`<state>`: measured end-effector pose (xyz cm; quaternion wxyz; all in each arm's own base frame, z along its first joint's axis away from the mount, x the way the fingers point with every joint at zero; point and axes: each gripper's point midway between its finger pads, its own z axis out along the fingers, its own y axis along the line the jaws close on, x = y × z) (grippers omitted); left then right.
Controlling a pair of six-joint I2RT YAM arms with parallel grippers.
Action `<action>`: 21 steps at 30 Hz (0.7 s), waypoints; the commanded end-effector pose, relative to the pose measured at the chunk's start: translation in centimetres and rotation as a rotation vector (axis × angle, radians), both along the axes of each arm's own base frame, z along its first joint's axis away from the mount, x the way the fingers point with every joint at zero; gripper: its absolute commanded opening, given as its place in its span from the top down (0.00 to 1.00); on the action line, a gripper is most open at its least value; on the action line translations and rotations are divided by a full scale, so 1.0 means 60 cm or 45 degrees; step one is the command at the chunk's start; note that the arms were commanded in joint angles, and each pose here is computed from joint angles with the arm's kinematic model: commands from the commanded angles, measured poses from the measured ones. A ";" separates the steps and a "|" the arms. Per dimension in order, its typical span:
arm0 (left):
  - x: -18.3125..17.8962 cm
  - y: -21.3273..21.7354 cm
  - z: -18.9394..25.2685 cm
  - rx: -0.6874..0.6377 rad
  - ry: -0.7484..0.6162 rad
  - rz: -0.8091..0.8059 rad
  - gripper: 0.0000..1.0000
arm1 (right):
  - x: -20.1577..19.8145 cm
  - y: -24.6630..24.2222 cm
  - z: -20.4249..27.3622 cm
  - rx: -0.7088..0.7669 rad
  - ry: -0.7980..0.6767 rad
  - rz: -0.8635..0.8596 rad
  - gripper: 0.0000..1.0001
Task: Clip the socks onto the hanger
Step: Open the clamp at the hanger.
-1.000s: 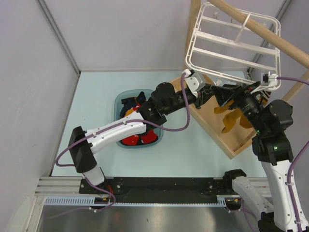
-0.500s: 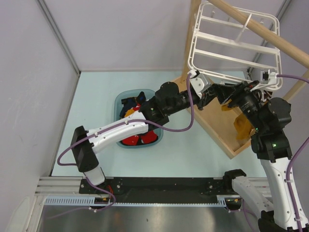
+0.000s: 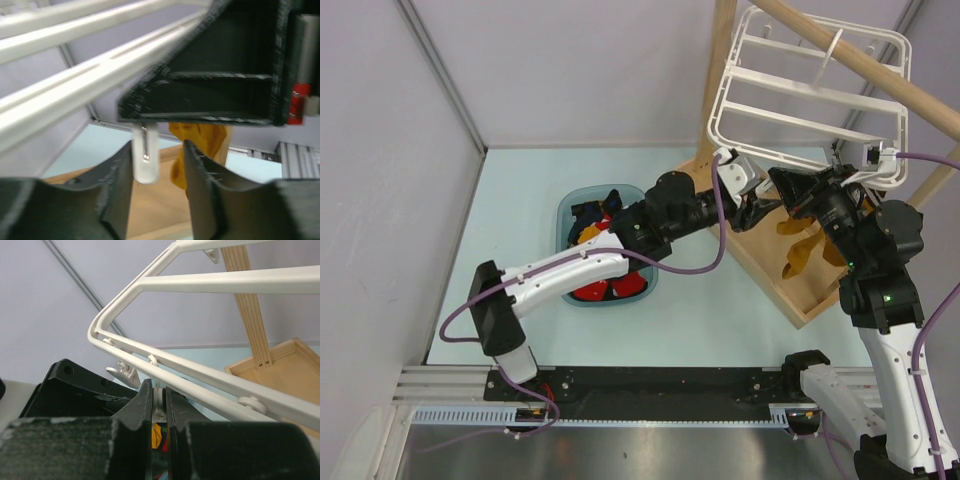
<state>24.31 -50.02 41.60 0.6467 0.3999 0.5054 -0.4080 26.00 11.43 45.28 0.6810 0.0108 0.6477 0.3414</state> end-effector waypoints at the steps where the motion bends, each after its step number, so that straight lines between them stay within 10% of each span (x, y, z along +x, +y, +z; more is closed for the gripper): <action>1: -0.048 -0.003 0.011 -0.015 0.002 -0.087 0.46 | -0.009 -0.005 0.034 0.018 -0.078 -0.017 0.94; 6: -0.044 0.038 0.008 -0.055 0.030 0.006 0.21 | -0.008 -0.005 0.031 0.005 -0.076 -0.017 0.94; 21: 0.026 0.335 -0.240 0.235 0.565 0.856 0.16 | -0.002 -0.012 0.010 -0.055 -0.039 -0.046 0.92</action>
